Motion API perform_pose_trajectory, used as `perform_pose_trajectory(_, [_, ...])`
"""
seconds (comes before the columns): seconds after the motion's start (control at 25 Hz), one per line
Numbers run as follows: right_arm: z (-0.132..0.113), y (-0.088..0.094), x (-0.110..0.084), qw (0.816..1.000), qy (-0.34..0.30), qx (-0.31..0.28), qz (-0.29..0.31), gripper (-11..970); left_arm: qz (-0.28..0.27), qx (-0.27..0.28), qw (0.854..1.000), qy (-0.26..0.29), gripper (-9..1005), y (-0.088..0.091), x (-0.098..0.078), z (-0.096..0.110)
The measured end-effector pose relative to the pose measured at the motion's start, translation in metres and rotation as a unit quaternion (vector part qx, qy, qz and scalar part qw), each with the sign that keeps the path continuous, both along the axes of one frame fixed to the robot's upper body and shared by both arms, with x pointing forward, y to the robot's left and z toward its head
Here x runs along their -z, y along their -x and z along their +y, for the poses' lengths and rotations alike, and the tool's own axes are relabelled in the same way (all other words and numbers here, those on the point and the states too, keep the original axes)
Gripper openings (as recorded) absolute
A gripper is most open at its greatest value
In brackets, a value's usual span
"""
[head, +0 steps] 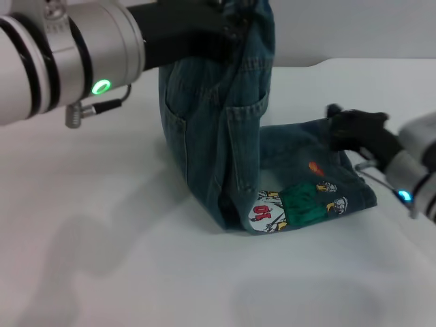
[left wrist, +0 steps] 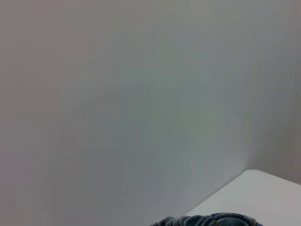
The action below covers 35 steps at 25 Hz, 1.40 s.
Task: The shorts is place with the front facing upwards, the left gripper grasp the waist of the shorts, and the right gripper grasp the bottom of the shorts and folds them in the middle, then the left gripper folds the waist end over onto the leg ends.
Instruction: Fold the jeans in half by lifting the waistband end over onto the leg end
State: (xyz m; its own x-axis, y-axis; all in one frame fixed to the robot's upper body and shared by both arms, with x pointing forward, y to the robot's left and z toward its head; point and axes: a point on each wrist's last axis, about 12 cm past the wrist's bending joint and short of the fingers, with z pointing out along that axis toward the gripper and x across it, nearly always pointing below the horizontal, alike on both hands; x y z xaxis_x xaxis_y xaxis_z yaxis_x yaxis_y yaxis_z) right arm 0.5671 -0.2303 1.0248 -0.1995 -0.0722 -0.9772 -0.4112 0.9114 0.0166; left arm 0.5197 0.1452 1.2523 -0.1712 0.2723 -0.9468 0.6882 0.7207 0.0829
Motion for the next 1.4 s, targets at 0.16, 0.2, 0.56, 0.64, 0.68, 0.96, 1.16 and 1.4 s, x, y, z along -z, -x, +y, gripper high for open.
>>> perform_pose_trajectory(0.16, [-0.026,0.014,-0.001,0.999,0.003,0.029,-0.039,-1,0.0,0.003,1.0,0.0,159,0.0,0.002,-0.002])
perform_pose_trajectory(0.2, [-0.032,0.018,-0.001,0.998,0.005,0.036,-0.049,-1,0.0,0.003,1.0,0.0,159,0.0,0.002,-0.002])
perform_pose_trajectory(0.56, [-0.068,0.056,0.008,0.992,0.02,0.09,-0.083,-1,0.005,0.02,1.0,0.006,158,0.002,0.018,-0.018])
perform_pose_trajectory(0.64, [-0.072,0.062,0.009,0.992,0.024,0.095,-0.084,-1,0.007,0.025,0.999,0.019,158,0.004,0.025,-0.025])
perform_pose_trajectory(0.68, [-0.074,0.064,0.01,0.991,0.025,0.098,-0.085,-1,0.008,0.025,0.999,0.021,158,0.005,0.028,-0.026])
perform_pose_trajectory(0.96, [-0.089,0.081,0.009,0.987,0.02,0.121,-0.104,0,0.023,0.029,0.999,0.038,159,0.006,0.052,-0.039])
perform_pose_trajectory(1.16, [-0.094,0.092,0.007,0.985,0.016,0.126,-0.118,0,0.012,0.041,0.998,0.044,159,0.012,0.076,-0.057])
perform_pose_trajectory(1.4, [-0.096,0.098,0.006,0.984,0.012,0.128,-0.125,0,0.0,0.055,0.997,0.058,257,0.024,0.089,-0.073])
